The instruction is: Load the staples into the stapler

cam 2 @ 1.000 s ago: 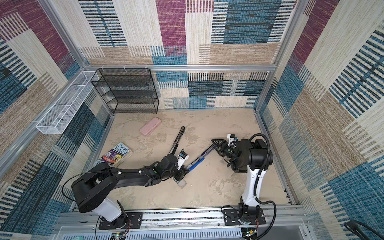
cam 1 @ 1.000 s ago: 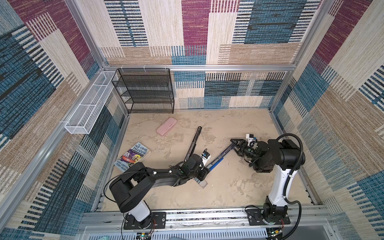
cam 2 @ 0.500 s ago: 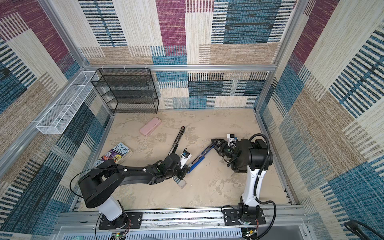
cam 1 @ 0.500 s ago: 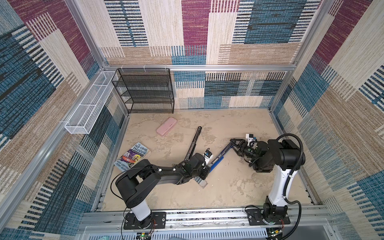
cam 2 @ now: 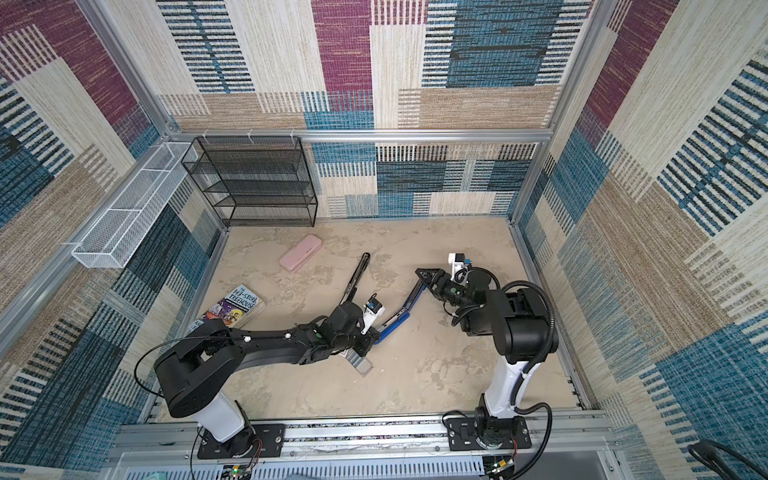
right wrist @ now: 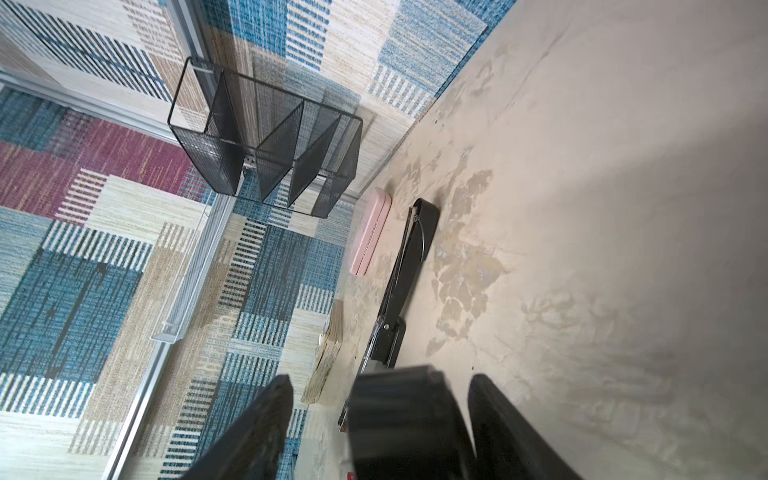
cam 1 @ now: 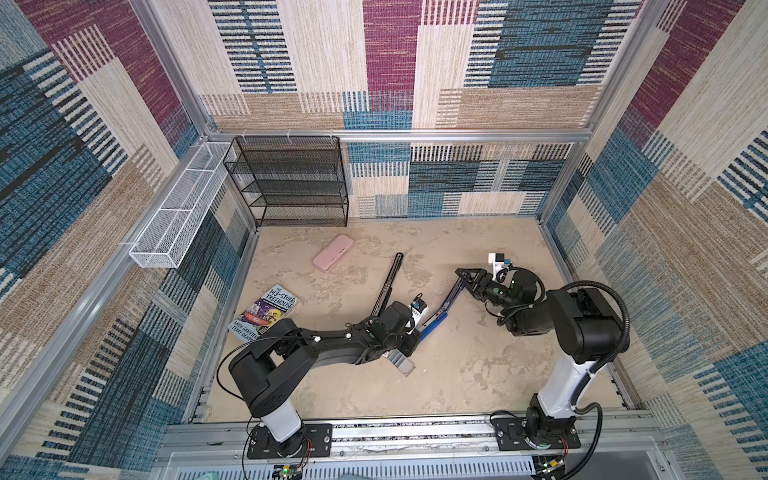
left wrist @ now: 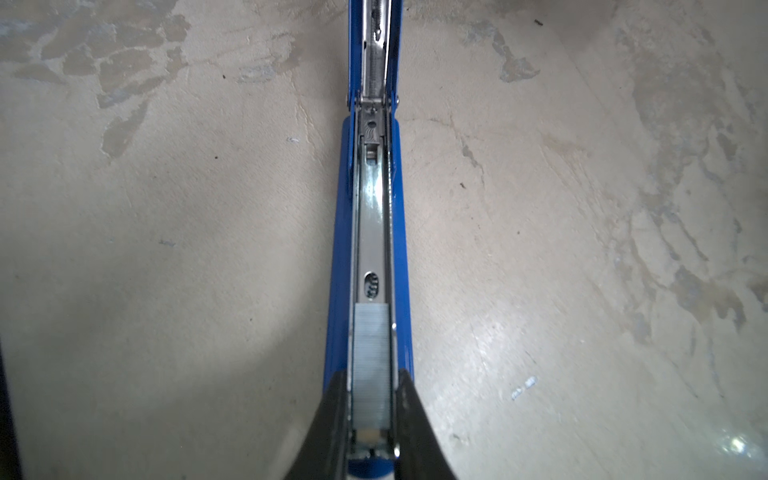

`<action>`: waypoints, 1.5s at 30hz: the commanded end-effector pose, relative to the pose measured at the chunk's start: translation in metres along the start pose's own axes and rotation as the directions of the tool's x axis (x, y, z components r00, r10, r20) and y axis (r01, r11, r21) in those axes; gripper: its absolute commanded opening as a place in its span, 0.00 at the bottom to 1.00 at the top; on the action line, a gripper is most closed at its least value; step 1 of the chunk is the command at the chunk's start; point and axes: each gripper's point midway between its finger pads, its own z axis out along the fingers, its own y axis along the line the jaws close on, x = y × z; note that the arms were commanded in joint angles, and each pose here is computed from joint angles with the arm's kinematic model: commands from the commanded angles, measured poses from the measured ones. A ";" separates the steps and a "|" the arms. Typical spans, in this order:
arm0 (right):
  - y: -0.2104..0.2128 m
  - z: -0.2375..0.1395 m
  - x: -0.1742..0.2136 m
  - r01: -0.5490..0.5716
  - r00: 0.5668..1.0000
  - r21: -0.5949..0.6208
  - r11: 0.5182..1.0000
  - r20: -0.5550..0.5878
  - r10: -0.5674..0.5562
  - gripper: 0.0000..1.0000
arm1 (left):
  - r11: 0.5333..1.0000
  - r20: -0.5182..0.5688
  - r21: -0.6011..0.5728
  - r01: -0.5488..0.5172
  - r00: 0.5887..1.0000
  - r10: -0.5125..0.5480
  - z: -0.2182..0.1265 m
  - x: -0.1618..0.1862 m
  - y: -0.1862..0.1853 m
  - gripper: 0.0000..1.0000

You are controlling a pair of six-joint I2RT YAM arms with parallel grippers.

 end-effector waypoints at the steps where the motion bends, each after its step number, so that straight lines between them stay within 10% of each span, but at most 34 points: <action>1: 0.004 0.002 0.002 0.049 0.999 0.021 0.999 -0.009 -0.049 0.70 | 1.000 0.027 0.004 -0.021 0.999 0.021 -0.003 -0.012 -0.002 0.07; 45: 0.044 0.013 0.024 0.267 0.963 0.109 0.957 -0.063 -0.262 0.67 | 1.000 0.009 0.014 0.003 1.000 -0.003 -0.018 -0.052 -0.005 0.02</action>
